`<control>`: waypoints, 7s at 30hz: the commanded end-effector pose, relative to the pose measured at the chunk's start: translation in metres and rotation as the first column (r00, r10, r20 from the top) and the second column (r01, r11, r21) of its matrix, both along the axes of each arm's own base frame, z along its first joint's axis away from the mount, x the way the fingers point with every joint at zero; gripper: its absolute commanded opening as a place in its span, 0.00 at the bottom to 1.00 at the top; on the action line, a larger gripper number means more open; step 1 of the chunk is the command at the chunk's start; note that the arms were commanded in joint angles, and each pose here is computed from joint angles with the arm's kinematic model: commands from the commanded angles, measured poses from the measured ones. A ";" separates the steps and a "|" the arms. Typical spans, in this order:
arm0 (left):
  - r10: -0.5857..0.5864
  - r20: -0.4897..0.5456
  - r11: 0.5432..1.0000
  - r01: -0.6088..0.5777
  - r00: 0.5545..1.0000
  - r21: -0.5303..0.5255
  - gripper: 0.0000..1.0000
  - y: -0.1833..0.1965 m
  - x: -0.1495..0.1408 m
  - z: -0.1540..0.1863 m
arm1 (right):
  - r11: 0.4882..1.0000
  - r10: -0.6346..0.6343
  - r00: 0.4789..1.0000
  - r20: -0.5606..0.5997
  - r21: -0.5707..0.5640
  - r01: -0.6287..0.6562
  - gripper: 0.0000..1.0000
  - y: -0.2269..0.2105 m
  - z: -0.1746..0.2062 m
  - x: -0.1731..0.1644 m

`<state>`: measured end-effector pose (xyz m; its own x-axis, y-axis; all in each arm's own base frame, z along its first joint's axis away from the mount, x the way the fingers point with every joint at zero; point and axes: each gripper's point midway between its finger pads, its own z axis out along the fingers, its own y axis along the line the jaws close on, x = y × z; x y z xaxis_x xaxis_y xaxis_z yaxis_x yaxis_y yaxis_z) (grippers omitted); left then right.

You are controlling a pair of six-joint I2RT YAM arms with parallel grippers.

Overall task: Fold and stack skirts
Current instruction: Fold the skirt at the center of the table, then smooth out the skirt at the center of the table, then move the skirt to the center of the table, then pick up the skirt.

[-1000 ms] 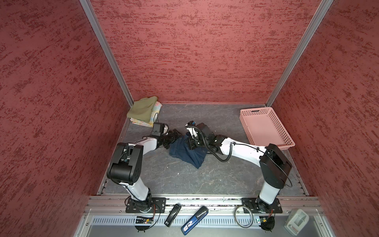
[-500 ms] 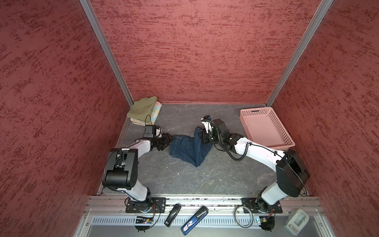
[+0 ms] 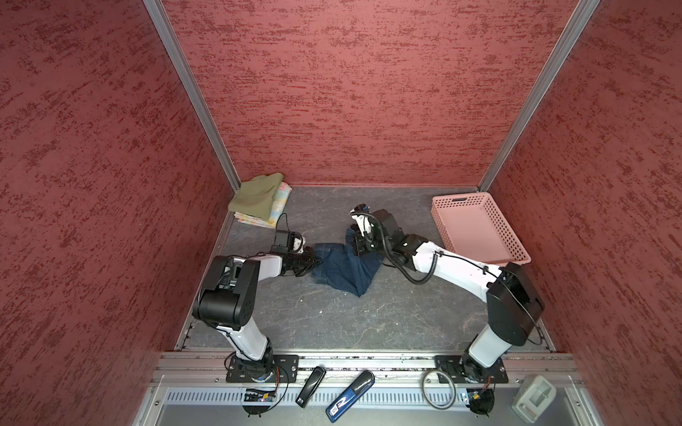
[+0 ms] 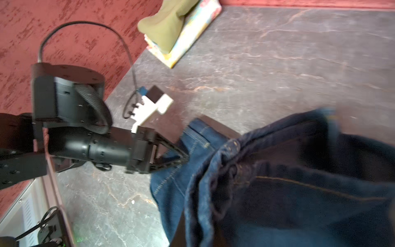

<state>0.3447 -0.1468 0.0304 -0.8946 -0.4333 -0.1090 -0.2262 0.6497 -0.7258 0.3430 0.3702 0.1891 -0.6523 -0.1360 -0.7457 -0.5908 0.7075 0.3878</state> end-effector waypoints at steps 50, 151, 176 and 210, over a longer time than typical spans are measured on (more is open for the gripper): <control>0.030 0.044 0.999 -0.032 0.999 0.037 0.40 0.020 0.007 0.022 | 0.959 -0.268 0.939 -0.218 0.033 0.281 0.74 -0.038 0.014 0.054; 0.098 0.000 0.607 -0.059 0.995 0.793 0.99 -0.104 0.084 0.070 | 0.843 -0.408 0.878 -0.250 0.265 0.468 0.84 -0.171 -0.072 0.022; 0.091 -0.041 0.612 -0.023 0.995 0.790 0.99 -0.098 0.100 0.058 | 0.904 -0.171 0.959 -0.228 0.351 0.245 0.80 -0.103 -0.120 0.002; 0.102 -0.165 0.866 -0.006 0.981 0.500 0.96 -0.050 0.083 -0.007 | 0.921 0.070 0.949 -0.308 0.385 0.057 0.10 0.006 -0.149 -0.007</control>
<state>0.4178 -0.1784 0.0351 -0.8947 -0.3951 -0.2083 -0.3671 0.9161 -0.1612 0.3417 0.3645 0.0397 -0.8484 0.1411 -0.5103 -0.3960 0.4706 0.7885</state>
